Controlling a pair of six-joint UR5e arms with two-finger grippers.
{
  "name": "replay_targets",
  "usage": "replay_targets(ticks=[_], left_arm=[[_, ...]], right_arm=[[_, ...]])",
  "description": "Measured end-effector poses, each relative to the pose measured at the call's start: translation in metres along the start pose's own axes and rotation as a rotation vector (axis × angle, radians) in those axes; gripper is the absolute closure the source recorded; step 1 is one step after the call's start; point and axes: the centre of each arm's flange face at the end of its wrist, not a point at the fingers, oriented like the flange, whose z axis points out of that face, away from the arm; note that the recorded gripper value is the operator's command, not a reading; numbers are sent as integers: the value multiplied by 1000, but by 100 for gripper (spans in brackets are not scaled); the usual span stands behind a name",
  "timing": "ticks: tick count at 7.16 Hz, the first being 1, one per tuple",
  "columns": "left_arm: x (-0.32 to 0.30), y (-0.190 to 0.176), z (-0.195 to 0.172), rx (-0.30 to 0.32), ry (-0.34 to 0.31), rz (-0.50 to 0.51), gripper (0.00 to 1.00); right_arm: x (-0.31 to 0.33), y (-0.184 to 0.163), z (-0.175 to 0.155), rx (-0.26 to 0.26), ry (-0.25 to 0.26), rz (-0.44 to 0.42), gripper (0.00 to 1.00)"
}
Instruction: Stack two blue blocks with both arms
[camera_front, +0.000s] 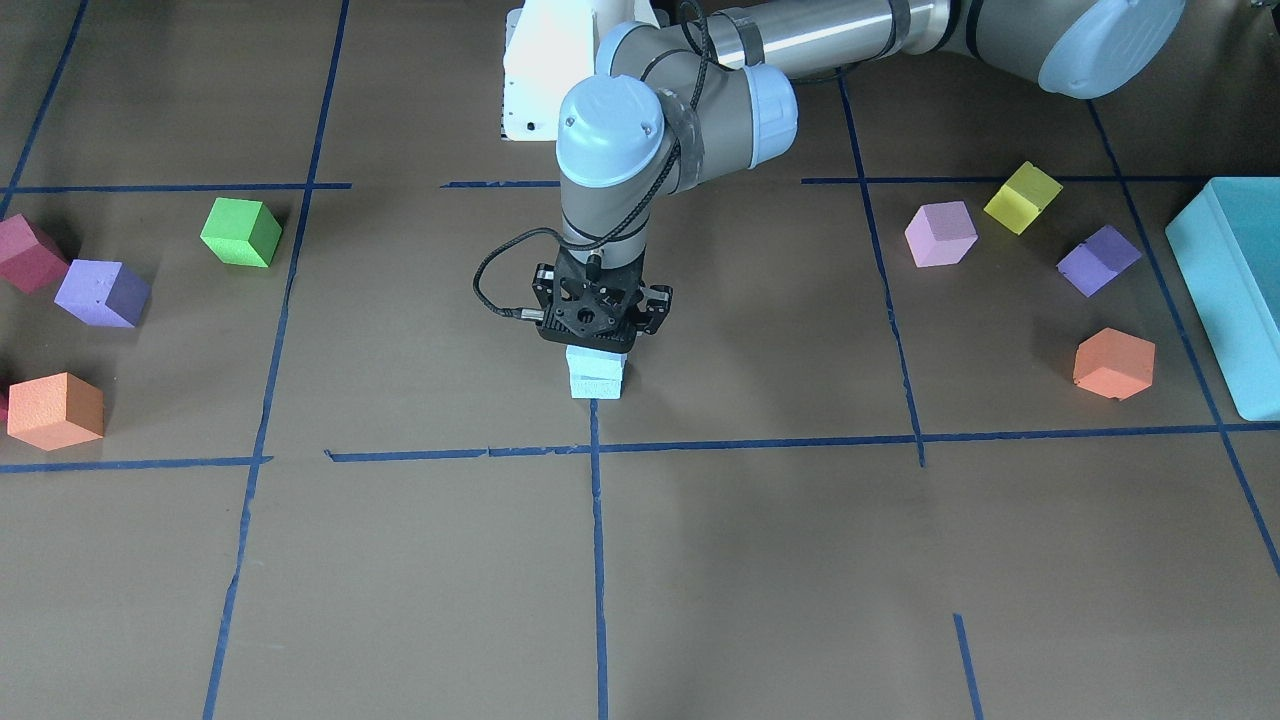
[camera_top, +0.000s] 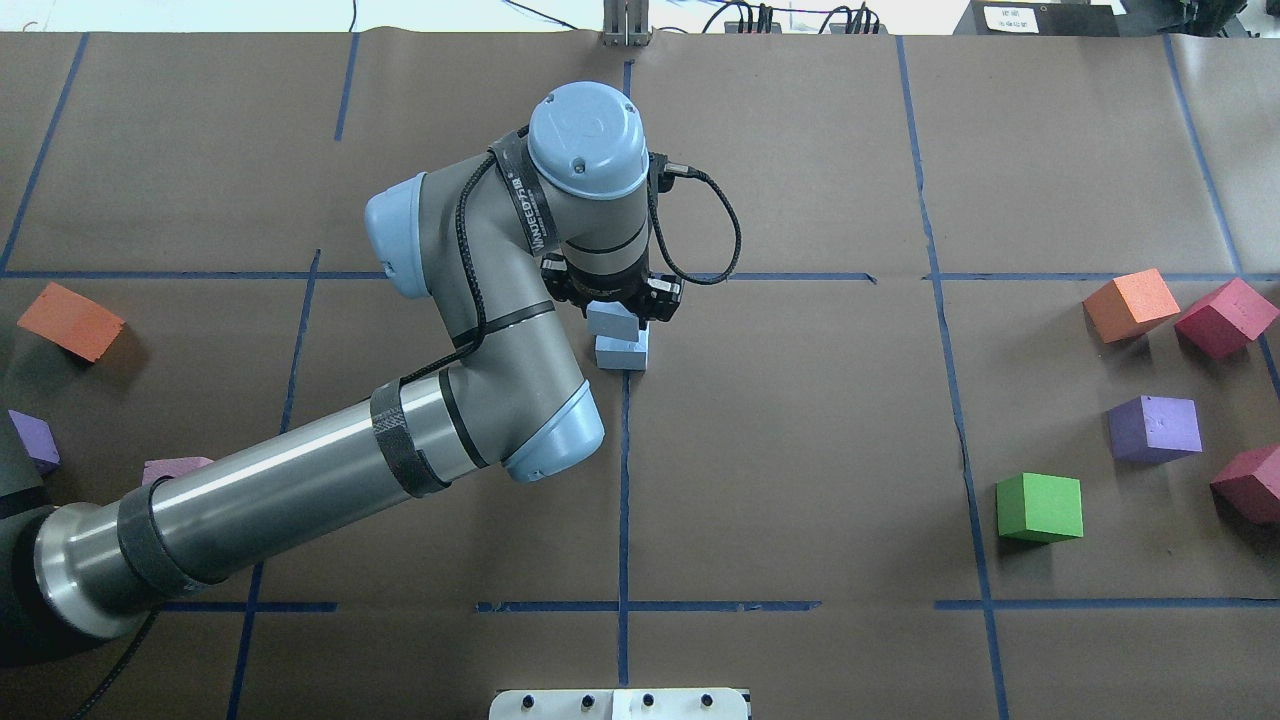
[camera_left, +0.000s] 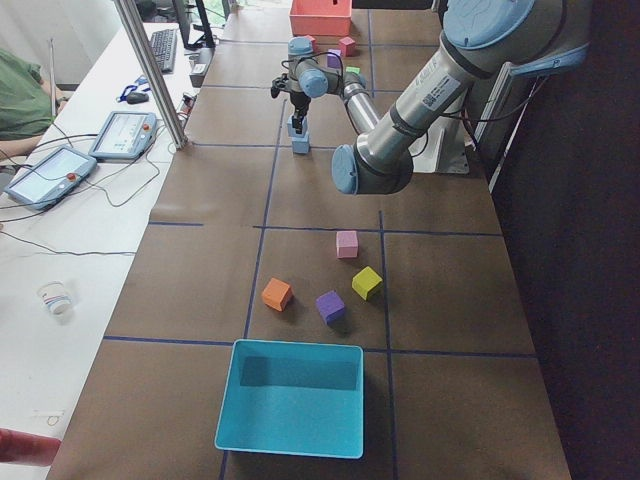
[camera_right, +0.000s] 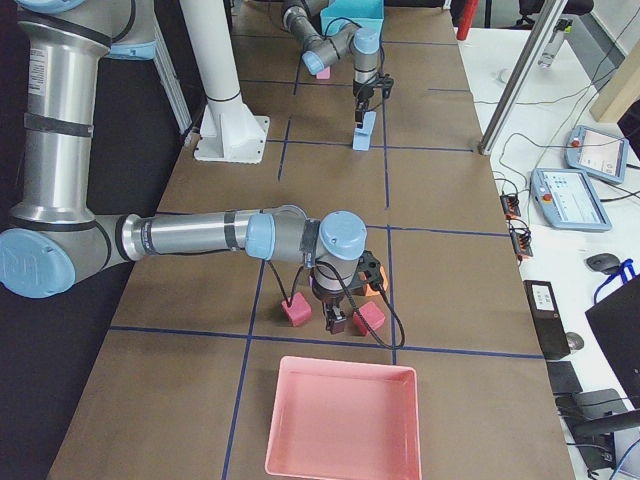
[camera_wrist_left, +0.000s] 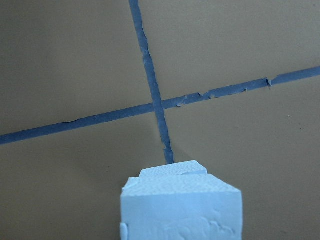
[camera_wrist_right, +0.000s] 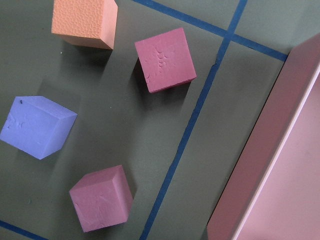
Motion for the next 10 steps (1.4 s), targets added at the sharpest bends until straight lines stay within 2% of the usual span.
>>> replay_targets(ticks=[1,4,6,8,10], left_arm=[[2,3,6,-4,2,5,1],[6,7,3,-4,14,9,0],[-10,-8,-36,5,55,-9,0],[-66,-8,-79,-4,78,-8,0],[-191,19,-104,-9,41,122,0]], right_arm=[[0,0,0,0,1,0,0],[0,-1,-1,1,2,-1,0],[-1,-2,-1,2,2,-3,0],[0,-2,-1,2,2,-3,0],[0,-1,-1,1,1,-2,0]])
